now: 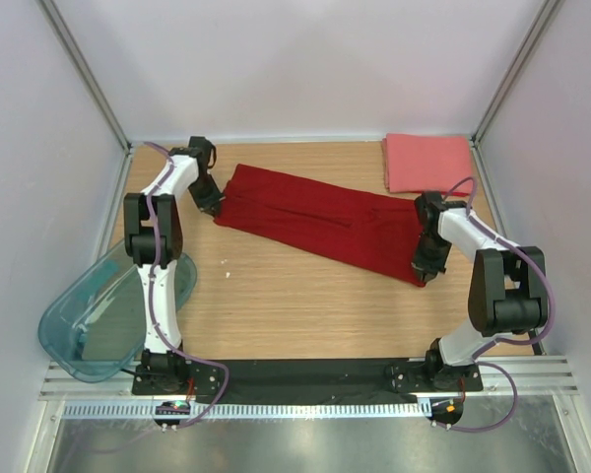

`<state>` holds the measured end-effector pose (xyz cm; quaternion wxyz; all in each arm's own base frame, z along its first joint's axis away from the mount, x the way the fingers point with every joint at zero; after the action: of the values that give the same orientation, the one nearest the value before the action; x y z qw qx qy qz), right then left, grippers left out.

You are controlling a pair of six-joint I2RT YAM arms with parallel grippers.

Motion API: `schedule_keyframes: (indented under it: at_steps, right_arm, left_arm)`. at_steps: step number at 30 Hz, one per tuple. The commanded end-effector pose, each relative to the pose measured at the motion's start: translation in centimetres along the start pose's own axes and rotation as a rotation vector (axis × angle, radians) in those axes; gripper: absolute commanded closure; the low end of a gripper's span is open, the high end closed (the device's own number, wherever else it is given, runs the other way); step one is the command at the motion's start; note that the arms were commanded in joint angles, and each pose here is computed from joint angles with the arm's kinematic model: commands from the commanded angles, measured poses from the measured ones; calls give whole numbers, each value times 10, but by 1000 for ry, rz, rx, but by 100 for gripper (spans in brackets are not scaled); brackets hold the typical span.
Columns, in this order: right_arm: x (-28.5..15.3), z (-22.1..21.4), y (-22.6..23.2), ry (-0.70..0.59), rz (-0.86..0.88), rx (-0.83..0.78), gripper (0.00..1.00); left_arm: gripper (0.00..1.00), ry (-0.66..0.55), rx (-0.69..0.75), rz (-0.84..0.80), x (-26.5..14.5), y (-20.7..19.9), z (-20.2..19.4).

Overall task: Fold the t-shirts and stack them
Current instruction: Fold the tshirt

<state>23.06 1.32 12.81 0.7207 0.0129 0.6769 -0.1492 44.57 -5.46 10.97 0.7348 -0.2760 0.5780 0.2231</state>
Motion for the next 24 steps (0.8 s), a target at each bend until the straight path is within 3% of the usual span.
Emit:
schedule_keyframes:
  at_steps: [1,3,4,6,17,24]
  right_arm:
    - [1,-9,-11,55,-65,-50,88]
    - [-2,-6,-7,63,-29,-53,76]
    - [-2,-5,-7,61,-19,-52,69]
    - [-10,3,-6,33,-10,-52,60]
    - [-54,55,-5,-93,69,-56,50]
    - [-46,71,-17,-109,133,15,49]
  left_arm:
    - [89,-48,7,34,-5,12,6]
    - [73,-16,12,47,-9,14,2]
    - [59,-26,14,61,-11,16,2]
    - [47,-46,12,81,-21,22,0]
    - [48,-93,51,-75,-80,0,13]
    - [47,110,121,-323,-64,-35,0]
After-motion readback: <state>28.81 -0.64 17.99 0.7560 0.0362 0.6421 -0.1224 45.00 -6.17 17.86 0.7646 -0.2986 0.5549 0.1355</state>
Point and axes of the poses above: each gripper's point midway between its finger pads, its own x axis out along the fingers, its own y axis along the line the jaws close on, z = x × y, the point moved 9 cm from there along -x, back along the fingers, and after that the axes turned 14 degrees about -x, right-handed, at the moved point
